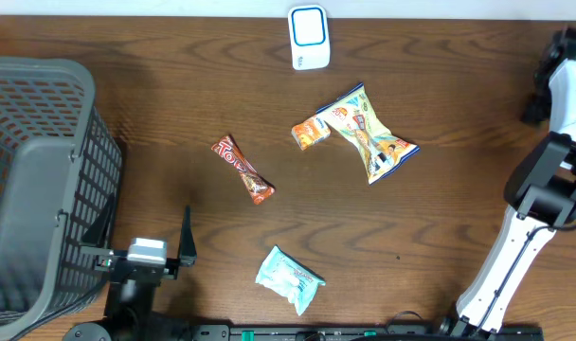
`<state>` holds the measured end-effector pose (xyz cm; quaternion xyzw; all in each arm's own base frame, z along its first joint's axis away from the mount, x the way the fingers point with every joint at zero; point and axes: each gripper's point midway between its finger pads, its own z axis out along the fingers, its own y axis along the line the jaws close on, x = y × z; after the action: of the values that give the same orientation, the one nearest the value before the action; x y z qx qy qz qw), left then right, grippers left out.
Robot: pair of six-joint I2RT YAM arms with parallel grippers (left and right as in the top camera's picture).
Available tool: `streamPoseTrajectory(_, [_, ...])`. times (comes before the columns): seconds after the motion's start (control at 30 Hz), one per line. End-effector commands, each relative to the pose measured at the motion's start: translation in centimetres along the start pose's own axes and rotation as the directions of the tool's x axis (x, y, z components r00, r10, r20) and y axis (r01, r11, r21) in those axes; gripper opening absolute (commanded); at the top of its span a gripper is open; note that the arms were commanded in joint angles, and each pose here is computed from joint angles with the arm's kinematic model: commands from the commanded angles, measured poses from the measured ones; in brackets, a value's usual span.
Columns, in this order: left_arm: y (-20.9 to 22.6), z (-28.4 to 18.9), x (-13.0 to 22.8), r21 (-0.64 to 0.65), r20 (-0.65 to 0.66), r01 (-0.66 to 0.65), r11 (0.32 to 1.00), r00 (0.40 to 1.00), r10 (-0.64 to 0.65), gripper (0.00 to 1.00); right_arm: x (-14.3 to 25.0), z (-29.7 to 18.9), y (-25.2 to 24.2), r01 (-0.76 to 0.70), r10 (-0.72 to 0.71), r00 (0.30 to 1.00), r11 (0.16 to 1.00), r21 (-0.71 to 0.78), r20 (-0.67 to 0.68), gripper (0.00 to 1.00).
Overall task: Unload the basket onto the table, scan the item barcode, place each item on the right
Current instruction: 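Carry the teal bottle to the far right and release it, then reach the right gripper to the white wipes pack and grasp it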
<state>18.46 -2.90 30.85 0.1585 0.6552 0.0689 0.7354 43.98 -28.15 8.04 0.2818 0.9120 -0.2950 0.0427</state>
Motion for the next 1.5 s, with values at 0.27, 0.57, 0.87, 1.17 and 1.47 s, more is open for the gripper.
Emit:
streamPoseTrajectory(0.27, [0.1, -0.1, 0.3, -0.004, -0.011, -0.069, 0.998, 0.998, 0.069, 1.00, 3.9, -29.3, 5.3, 0.221, -0.009, 0.922, 0.833, -0.507, 0.387, 0.99])
streamPoseTrajectory(0.57, [0.1, -0.1, 0.2, -0.004, -0.011, -0.069, 0.998, 0.998, 0.069, 1.00, 15.4, -35.7, 16.1, 0.579, -0.371, 0.794, 0.705, -0.411, 0.482, 0.93])
streamPoseTrajectory(0.87, [0.1, -0.1, 0.2, -0.005, -0.008, -0.068, 0.998, 0.998, 0.068, 1.00, 22.2, -32.6, 20.3, 0.733, -0.613, 0.674, 0.624, -0.271, 0.412, 0.79])
streamPoseTrajectory(1.17, [0.1, -0.1, 0.2, -0.005, -0.008, -0.068, 0.998, 0.998, 0.068, 1.00, 23.4, -25.5, 24.5, 0.775, -0.673, 0.620, 0.605, -0.183, 0.404, 0.79])
streamPoseTrajectory(1.47, [0.1, -0.1, 0.2, -0.006, -0.008, -0.068, 0.998, 0.998, 0.068, 1.00, 23.0, -20.6, 27.7, 0.807, -0.678, 0.544, 0.585, -0.086, 0.494, 0.71])
